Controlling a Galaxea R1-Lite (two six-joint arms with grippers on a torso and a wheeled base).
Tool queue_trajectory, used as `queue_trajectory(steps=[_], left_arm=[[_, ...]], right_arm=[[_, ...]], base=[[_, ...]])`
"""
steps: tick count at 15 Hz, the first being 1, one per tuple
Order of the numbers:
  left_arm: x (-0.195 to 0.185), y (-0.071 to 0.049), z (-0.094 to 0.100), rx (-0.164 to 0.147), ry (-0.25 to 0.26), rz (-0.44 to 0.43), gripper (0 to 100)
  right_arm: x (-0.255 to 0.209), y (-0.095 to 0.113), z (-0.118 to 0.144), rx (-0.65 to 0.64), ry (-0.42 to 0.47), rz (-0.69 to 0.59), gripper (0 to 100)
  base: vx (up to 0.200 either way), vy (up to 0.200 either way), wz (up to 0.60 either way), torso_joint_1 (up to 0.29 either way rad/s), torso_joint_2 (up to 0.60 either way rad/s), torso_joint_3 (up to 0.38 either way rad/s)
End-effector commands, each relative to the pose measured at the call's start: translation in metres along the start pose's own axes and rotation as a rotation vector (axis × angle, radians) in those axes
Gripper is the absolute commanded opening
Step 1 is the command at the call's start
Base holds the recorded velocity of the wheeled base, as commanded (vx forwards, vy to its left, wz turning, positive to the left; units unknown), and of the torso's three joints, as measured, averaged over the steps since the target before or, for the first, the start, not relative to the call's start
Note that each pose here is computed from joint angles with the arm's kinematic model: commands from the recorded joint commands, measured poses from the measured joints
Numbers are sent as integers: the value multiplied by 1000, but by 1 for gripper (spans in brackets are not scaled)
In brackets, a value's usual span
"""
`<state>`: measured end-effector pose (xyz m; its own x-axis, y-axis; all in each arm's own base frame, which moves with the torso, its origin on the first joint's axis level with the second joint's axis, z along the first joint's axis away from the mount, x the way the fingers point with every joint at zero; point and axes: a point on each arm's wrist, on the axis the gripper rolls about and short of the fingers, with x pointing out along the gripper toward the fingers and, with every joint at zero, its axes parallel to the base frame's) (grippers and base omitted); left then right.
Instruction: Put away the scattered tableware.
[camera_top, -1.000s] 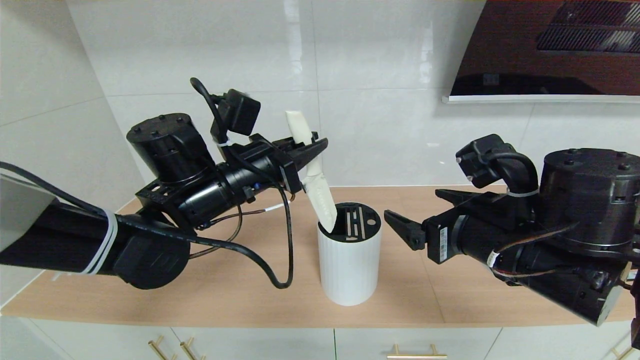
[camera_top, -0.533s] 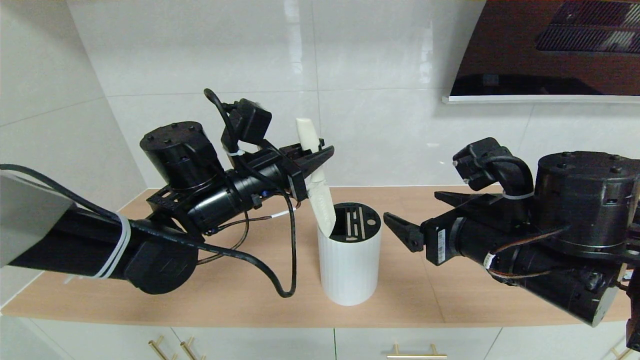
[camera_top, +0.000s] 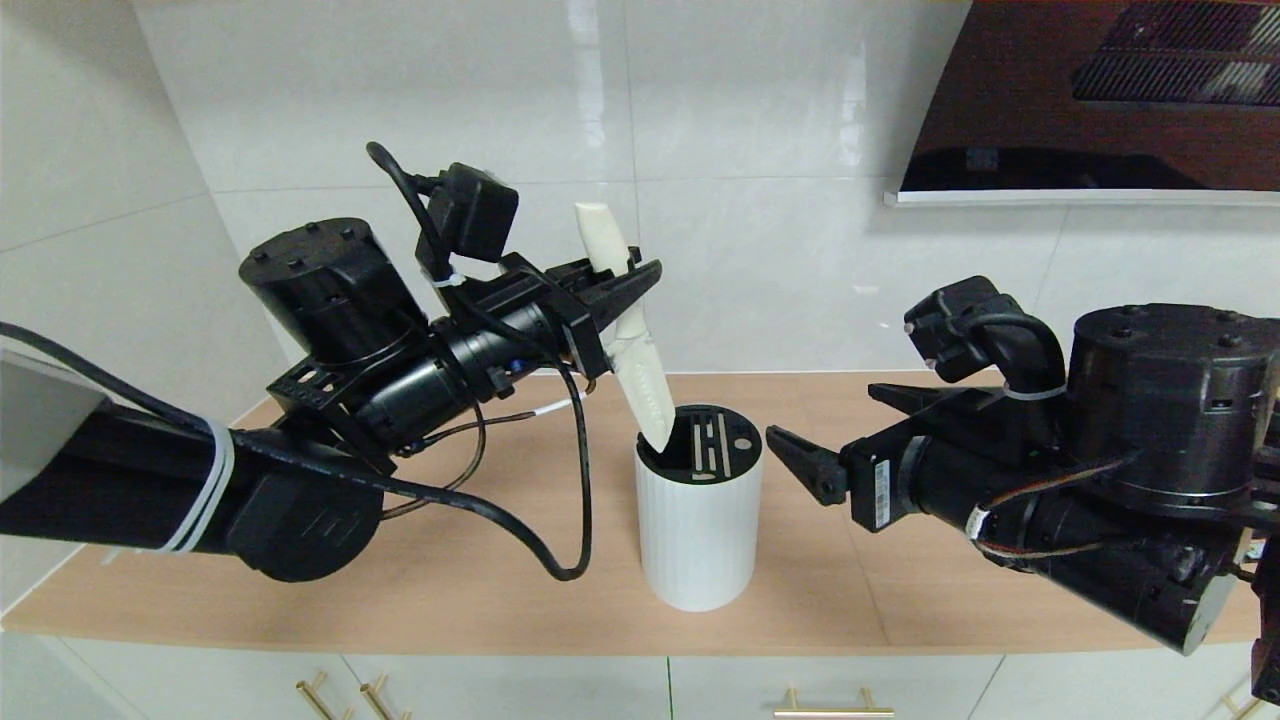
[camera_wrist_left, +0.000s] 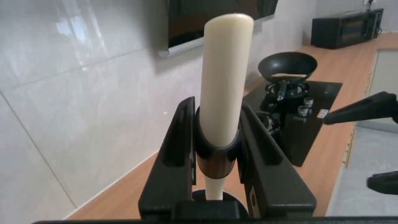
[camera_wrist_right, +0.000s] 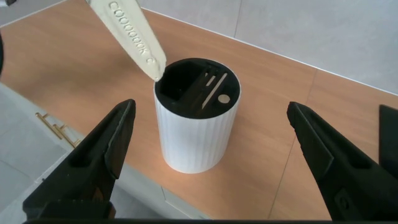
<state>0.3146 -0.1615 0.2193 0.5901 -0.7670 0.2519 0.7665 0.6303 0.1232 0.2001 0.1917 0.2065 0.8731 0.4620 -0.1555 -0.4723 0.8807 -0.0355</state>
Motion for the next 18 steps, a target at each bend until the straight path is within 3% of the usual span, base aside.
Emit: queue_trajectory(steps=[1,7,12,18], left_arm=[[10,5,-18,-9,7,0,0],[18,8,-43,-32,27,-1,0],[24,0,-60,-41,38,-27,0],[19,-3,-64,-47,69,-27,0]], right_arm=[[0,0,0,0,1,0,100],[0,0,0,0,-1,0,100],[-1,0,0,1,-2,0,100],[-1,0,-1,-3,4,-3,100]], base=[[0,0,0,0,0,0],[0,0,0,0,0,0],[0,0,0,0,0,0],[0,0,0,0,0,0]])
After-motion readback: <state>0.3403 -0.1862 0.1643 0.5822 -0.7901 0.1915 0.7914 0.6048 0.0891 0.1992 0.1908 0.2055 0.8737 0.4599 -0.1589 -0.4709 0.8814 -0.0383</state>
